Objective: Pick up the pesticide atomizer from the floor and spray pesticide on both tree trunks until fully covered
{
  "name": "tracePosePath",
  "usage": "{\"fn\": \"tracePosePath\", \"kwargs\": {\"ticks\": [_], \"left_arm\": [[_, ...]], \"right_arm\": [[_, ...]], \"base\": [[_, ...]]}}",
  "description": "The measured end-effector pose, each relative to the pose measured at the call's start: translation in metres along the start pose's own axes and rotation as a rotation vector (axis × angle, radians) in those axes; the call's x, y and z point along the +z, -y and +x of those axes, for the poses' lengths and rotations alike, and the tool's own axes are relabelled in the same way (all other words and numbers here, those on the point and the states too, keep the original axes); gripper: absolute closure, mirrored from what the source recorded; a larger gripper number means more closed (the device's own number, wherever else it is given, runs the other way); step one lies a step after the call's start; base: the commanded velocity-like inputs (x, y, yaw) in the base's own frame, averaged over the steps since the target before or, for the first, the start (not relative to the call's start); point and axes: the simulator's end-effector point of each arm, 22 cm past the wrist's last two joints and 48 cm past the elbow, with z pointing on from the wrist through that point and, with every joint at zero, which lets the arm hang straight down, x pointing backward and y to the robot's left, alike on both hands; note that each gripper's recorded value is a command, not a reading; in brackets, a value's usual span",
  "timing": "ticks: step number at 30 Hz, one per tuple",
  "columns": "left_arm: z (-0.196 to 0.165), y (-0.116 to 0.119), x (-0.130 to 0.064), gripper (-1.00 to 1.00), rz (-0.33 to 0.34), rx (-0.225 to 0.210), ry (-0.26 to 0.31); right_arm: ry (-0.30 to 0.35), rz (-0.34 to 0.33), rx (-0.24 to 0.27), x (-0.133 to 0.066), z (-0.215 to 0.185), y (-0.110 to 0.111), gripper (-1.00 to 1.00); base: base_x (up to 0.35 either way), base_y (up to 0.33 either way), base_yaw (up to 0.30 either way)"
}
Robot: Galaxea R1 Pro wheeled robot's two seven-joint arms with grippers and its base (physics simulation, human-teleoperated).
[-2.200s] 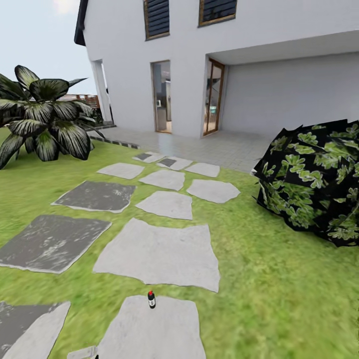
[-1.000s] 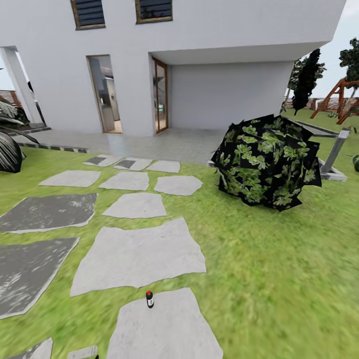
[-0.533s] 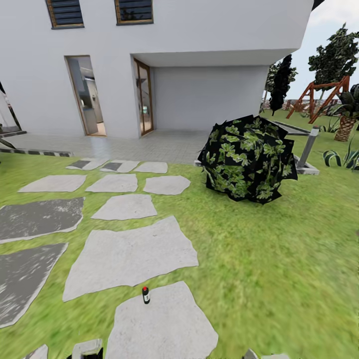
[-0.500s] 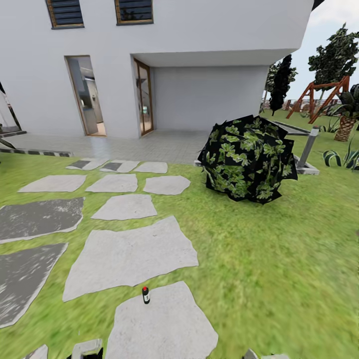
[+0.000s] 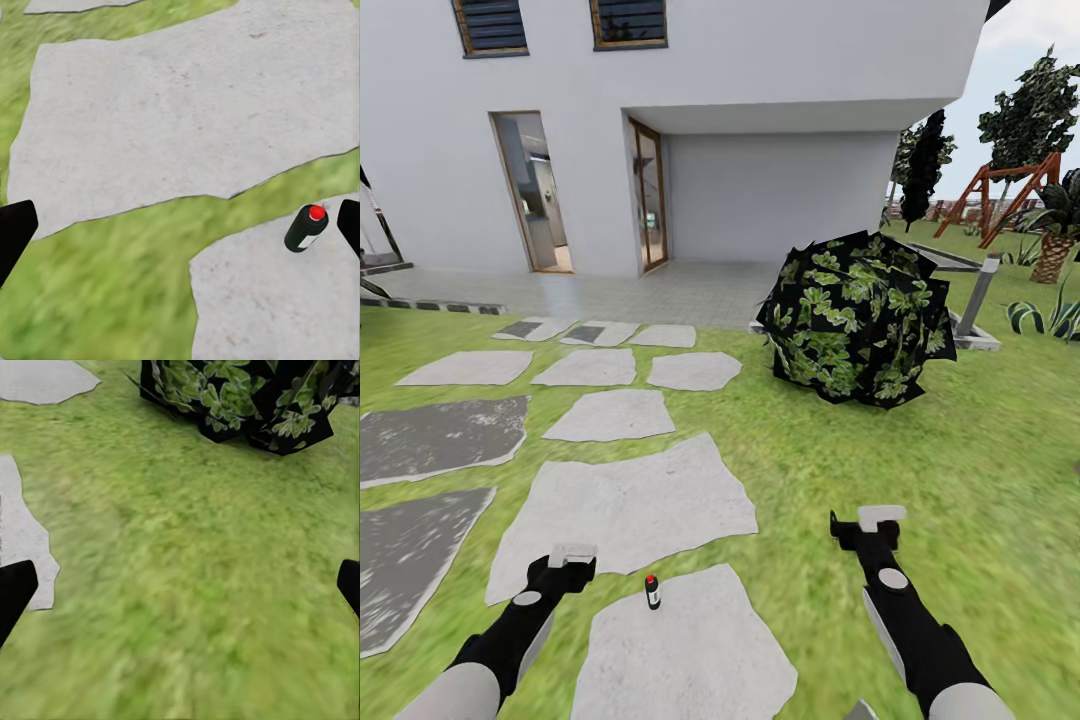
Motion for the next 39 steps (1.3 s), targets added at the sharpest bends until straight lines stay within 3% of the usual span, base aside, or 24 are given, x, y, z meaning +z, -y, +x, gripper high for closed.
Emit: {"fn": "tracePosePath", "kwargs": {"ticks": [15,22,39], "left_arm": [[0.007,0.001,-0.001,-1.00,0.004,-0.002,-0.014],[0.006,0.001,-0.001,-1.00,0.005,-0.003,-0.014],[0.000,-0.001,-0.003,-1.00,0.001,-0.008,-0.003]], "right_arm": [[-0.059,-0.016,-0.010,0.002,0.024,-0.010,-1.00],[-0.063,-0.012,-0.015,0.002,0.026,-0.006,-1.00],[-0.077,-0.013,-0.016,0.000,0.032,-0.006,-1.00]], "base": [[0.052,0.047,-0.014],[0.167,0.248,-0.245],[0.004,0.235,-0.289]]}}
